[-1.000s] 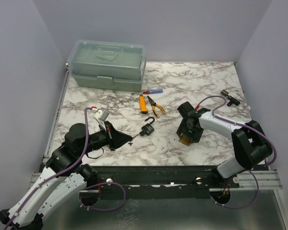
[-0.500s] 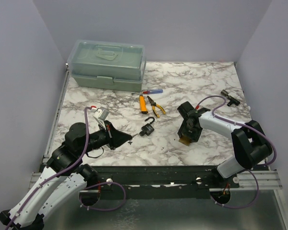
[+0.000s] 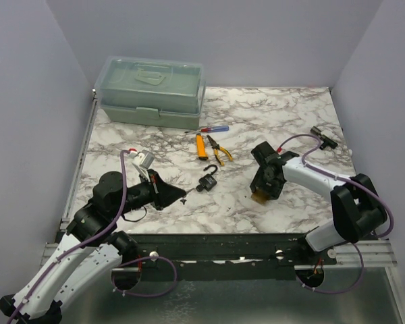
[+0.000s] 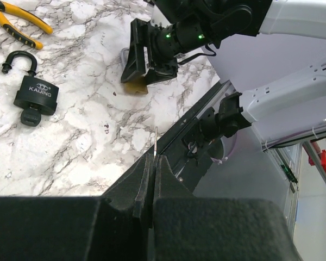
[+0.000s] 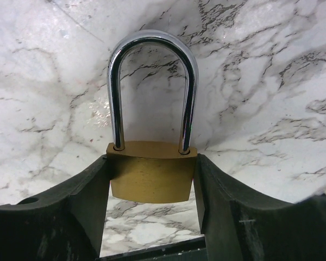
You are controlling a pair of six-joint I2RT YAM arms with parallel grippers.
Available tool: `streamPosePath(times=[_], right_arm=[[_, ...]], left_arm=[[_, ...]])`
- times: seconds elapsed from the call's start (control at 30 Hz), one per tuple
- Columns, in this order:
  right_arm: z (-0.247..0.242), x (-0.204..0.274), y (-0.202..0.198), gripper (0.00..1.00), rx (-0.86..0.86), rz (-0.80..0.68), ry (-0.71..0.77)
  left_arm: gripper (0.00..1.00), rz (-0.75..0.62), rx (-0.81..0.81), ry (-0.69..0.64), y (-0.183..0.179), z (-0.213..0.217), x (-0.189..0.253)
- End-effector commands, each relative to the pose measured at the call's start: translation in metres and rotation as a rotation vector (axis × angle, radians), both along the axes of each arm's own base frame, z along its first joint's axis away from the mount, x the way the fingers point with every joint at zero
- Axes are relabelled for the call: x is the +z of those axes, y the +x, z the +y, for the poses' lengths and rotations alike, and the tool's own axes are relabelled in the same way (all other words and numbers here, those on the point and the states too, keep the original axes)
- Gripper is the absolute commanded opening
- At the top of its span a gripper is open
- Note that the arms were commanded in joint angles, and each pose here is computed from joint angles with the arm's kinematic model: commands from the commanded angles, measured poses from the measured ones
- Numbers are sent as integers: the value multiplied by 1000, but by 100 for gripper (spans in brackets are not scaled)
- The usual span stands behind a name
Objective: Unlock with the key
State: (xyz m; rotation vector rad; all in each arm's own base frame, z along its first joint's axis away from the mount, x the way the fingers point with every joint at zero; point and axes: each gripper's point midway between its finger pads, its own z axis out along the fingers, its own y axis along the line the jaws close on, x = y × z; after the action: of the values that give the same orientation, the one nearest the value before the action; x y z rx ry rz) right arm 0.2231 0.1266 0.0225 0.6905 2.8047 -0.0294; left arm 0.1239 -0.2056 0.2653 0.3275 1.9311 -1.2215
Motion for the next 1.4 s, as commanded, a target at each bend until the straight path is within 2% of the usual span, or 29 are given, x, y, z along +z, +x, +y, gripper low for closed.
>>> streamPosePath(times=[0.0,0.3,0.6,0.93,1.37], right_arm=[[16,33,12,0,-33,-68,102],[29,92,26,0,-167,-184,227],[38,153,32,0,-269,-328,401],[37,175,19,0,-387,-360,528],[27,186,1,0,-468,-379,591]], left_arm=[[0,-17,-19,-6,-1,-1,6],[0,2,-13,-34,1,-5,6],[0,90,-49,-124,9,-27,-6],[0,148,-83,-270,23,-51,-5],[0,186,-74,-308,38,-80,-11]])
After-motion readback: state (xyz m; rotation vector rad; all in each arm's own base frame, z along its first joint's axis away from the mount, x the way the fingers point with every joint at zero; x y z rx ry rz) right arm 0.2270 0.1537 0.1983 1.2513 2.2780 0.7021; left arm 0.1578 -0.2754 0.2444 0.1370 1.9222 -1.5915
